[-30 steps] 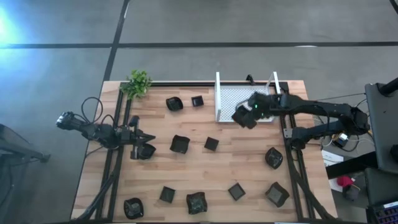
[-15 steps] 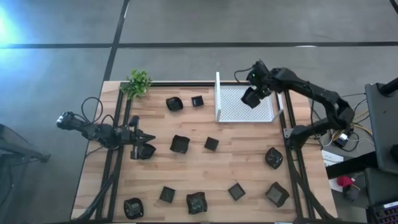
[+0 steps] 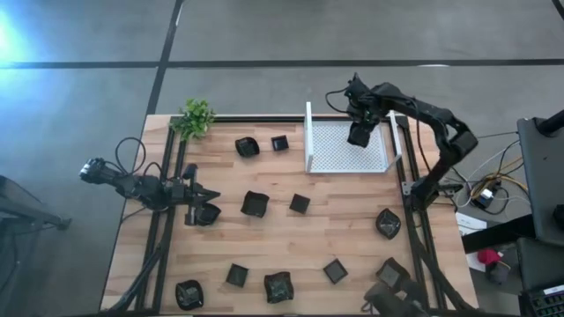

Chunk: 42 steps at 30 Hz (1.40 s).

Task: Pick & Place Mini shaped plates
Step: Put the distorted square plate on the shelf

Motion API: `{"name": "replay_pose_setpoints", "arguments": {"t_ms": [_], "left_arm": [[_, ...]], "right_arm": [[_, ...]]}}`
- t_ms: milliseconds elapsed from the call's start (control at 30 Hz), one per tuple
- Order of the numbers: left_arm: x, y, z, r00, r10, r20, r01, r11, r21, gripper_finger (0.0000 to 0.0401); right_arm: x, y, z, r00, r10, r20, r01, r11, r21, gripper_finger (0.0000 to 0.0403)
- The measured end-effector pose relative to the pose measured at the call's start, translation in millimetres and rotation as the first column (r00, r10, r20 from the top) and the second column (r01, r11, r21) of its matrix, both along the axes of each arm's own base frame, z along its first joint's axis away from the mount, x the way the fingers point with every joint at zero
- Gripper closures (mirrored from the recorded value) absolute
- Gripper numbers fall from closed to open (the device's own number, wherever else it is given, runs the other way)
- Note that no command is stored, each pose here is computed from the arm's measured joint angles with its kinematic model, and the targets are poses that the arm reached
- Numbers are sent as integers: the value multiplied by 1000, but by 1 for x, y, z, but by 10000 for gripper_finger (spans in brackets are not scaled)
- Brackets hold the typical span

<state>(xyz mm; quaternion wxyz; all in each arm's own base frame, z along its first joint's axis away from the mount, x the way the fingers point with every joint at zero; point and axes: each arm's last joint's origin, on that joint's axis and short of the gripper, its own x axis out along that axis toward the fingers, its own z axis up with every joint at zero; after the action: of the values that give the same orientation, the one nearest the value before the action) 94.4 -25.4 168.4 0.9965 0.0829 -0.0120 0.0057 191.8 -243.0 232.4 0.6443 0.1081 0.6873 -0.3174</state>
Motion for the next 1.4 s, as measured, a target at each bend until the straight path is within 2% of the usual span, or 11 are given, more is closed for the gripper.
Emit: {"name": "replay_pose_setpoints", "arguments": {"t_ms": [133, 267, 500, 1233, 1400], "left_arm": [[0, 0, 0, 1000, 0, 0, 0, 1000, 0, 401], [0, 0, 0, 1000, 0, 0, 0, 1000, 0, 401], [0, 0, 0, 1000, 0, 0, 0, 1000, 0, 401], [0, 0, 0, 1000, 0, 0, 0, 1000, 0, 401], [0, 0, 0, 1000, 0, 0, 0, 1000, 0, 401]], "right_arm": [[2, -5, -12, 997, 3, -74, -1, 999, 36, 395], [3, -7, -18, 996, 3, -87, 1, 999, 46, 395], [2, -11, -22, 989, 3, -147, 0, 1000, 18, 395], [5, -14, -23, 989, 44, -138, -44, 999, 3, 394], [6, -13, -23, 989, 100, -107, -95, 994, 47, 394]]}}
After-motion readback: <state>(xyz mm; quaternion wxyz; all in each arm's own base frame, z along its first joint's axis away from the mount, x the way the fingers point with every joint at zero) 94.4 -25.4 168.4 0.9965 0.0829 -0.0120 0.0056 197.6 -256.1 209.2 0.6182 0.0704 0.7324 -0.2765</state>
